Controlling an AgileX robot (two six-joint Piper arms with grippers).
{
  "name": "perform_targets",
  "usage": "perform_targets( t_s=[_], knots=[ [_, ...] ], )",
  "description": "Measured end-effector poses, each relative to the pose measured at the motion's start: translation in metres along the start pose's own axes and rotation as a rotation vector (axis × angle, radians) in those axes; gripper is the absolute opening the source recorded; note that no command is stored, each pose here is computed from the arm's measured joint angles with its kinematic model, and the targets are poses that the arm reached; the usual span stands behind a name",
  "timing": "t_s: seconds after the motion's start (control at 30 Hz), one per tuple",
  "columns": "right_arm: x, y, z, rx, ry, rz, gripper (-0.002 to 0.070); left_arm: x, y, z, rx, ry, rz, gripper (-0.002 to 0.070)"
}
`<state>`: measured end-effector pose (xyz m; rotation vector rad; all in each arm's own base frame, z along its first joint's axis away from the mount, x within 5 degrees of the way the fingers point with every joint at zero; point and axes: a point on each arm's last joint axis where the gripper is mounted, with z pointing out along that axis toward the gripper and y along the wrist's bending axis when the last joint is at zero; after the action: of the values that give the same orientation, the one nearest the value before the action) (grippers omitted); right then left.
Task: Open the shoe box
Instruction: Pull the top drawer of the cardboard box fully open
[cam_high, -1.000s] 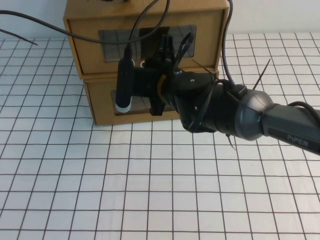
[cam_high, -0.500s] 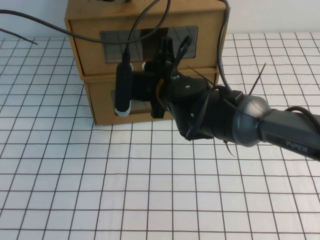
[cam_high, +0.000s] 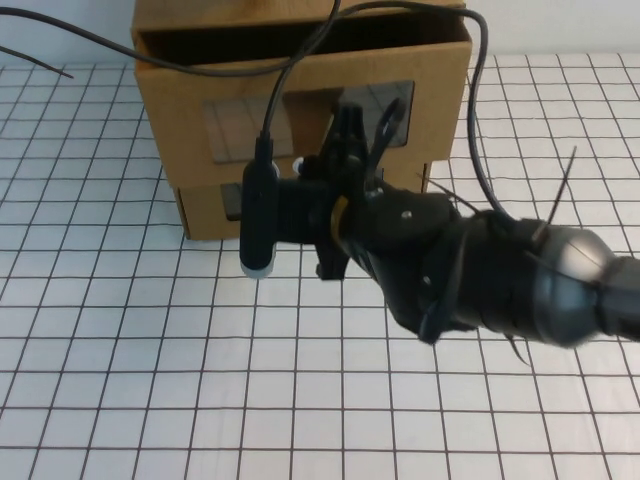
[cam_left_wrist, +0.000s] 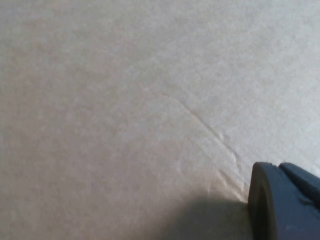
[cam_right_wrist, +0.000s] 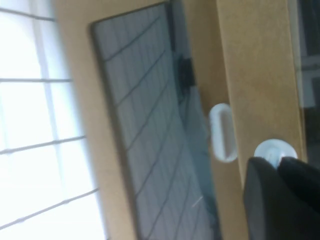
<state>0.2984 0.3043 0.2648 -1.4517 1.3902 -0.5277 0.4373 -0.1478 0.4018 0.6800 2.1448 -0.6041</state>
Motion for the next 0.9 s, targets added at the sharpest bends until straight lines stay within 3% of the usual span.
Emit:
perform_targets(
  t_s=[0.4,0.9],
  knots=[
    [-0.007,0.031,-0.067,-0.055,-0.011,0.071,0.0008,0.000,0.000,0.000,0.001,0.003,-0.028,-0.0002],
    [-0.005,0.049,-0.079,-0.155,0.067,0.250,-0.0008,0.000,0.000,0.000,0.001,0.005,-0.034,-0.0002]
  ],
)
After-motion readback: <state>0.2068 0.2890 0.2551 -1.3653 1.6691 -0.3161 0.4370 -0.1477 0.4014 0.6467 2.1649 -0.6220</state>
